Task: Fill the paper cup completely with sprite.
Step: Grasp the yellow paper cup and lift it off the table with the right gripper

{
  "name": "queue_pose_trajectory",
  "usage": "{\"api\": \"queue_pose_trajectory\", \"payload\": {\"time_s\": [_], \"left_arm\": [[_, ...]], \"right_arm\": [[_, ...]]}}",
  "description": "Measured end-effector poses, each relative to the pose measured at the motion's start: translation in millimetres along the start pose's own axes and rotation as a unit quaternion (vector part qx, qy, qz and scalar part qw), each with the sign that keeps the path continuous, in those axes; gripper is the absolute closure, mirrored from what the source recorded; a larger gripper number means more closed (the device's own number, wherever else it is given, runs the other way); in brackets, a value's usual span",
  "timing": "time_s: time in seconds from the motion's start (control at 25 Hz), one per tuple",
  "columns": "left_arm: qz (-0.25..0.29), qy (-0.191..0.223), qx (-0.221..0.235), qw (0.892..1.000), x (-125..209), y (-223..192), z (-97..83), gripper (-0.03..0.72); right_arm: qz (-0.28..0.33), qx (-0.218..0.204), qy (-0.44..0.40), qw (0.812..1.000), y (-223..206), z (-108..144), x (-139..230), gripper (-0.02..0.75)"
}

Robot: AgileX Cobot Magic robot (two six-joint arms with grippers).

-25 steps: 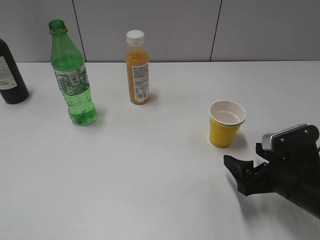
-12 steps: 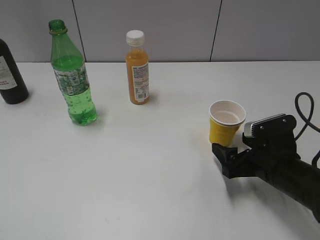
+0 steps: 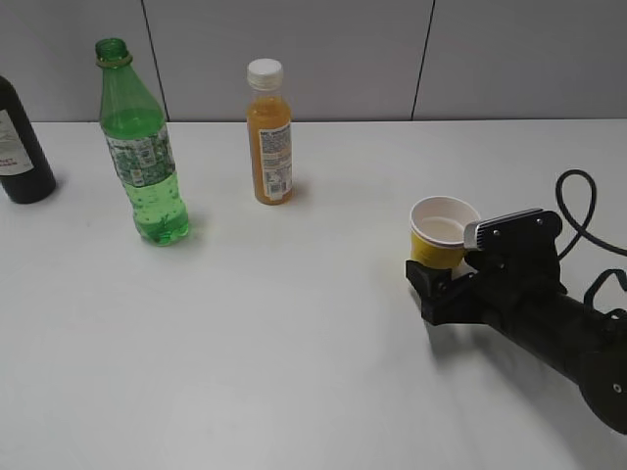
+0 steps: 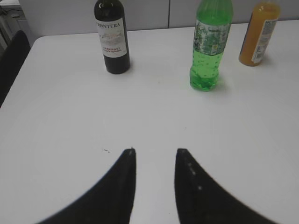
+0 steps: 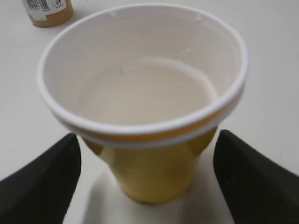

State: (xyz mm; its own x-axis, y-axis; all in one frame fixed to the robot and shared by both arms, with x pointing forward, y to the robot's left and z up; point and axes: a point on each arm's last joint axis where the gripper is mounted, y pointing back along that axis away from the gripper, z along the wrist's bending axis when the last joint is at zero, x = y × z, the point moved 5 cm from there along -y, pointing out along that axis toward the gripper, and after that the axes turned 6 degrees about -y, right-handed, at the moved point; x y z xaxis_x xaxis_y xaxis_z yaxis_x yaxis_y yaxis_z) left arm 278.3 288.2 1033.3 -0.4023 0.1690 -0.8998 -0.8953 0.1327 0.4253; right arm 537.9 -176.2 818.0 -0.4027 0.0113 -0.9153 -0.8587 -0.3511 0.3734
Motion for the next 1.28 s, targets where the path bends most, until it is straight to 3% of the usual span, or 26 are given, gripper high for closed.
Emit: {"api": "queue_pose_trajectory", "payload": {"time_s": [1.0,1.28], "left_arm": [[0.000,0.000,0.000,1.000,0.0,0.0,0.0,0.457],[0.000,0.000,0.000,1.000,0.0,0.0,0.0,0.457]], "right_arm": [[-0.013,-0.005,0.002,1.000,-32.9,-1.4,13.3,0.072],[-0.018,-0.003,0.001,1.000,-39.1,-1.7,10.4,0.117]]}}
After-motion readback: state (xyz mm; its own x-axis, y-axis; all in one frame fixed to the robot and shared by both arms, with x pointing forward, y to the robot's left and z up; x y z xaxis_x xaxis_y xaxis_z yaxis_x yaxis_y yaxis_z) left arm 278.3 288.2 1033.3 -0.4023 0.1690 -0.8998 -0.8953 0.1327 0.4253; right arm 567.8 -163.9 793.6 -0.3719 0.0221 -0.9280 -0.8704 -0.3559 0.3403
